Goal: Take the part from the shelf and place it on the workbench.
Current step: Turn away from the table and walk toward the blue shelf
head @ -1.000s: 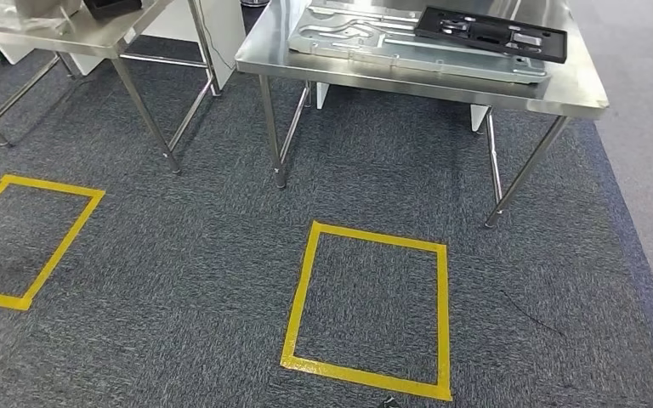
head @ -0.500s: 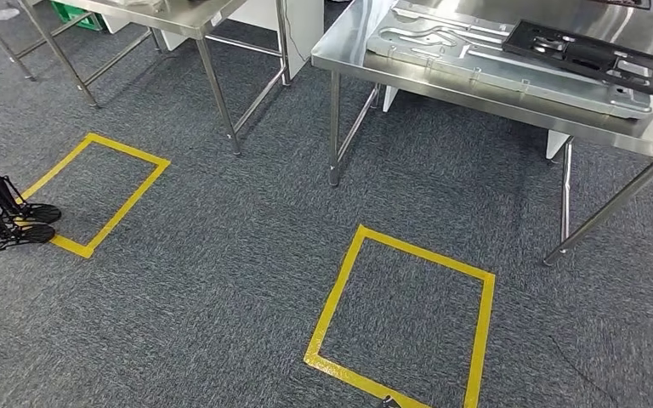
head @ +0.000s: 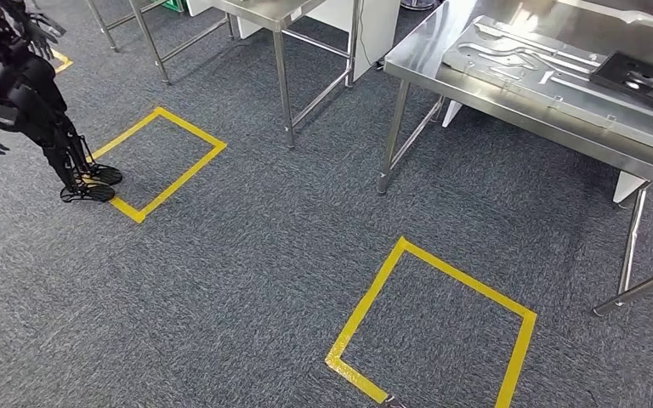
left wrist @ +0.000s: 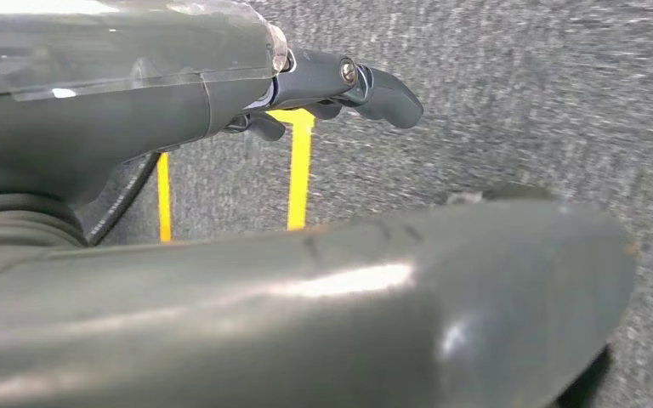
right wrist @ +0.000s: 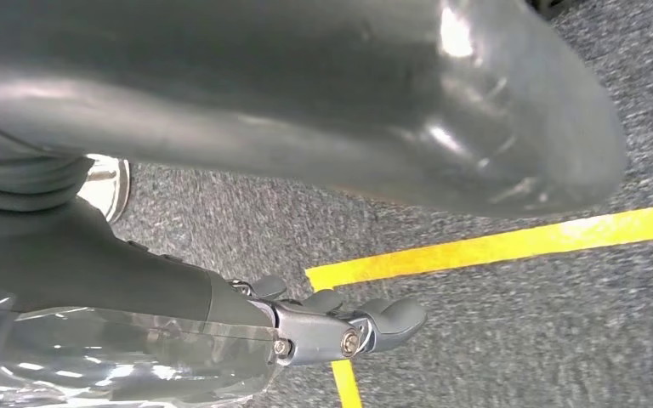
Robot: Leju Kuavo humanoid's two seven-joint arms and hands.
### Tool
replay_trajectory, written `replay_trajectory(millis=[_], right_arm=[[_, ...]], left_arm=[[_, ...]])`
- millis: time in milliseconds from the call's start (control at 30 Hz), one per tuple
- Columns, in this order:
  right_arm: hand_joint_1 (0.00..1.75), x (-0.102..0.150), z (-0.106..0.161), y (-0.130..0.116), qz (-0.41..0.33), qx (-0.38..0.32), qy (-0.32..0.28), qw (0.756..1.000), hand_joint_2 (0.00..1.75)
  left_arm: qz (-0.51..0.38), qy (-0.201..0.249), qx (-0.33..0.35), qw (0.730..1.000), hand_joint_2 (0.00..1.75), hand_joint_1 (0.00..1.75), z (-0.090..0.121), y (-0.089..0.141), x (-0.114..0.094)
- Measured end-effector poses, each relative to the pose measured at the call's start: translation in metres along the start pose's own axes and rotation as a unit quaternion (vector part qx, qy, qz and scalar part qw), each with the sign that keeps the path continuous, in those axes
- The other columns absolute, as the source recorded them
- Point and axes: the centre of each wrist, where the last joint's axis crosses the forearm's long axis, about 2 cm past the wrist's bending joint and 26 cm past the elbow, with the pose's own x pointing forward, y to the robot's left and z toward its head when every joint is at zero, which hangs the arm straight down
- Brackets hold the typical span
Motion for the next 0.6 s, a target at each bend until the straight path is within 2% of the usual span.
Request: replay_trajectory(millis=[600], right_arm=[[0.0,-0.0055,0.0026,0.0021,0.004,0.007,0.006,1.0,0.0]], left_arm=[[0.002,0.002,0.0,1.0,0.0,0.0,0.0006,0.0,-0.0055]])
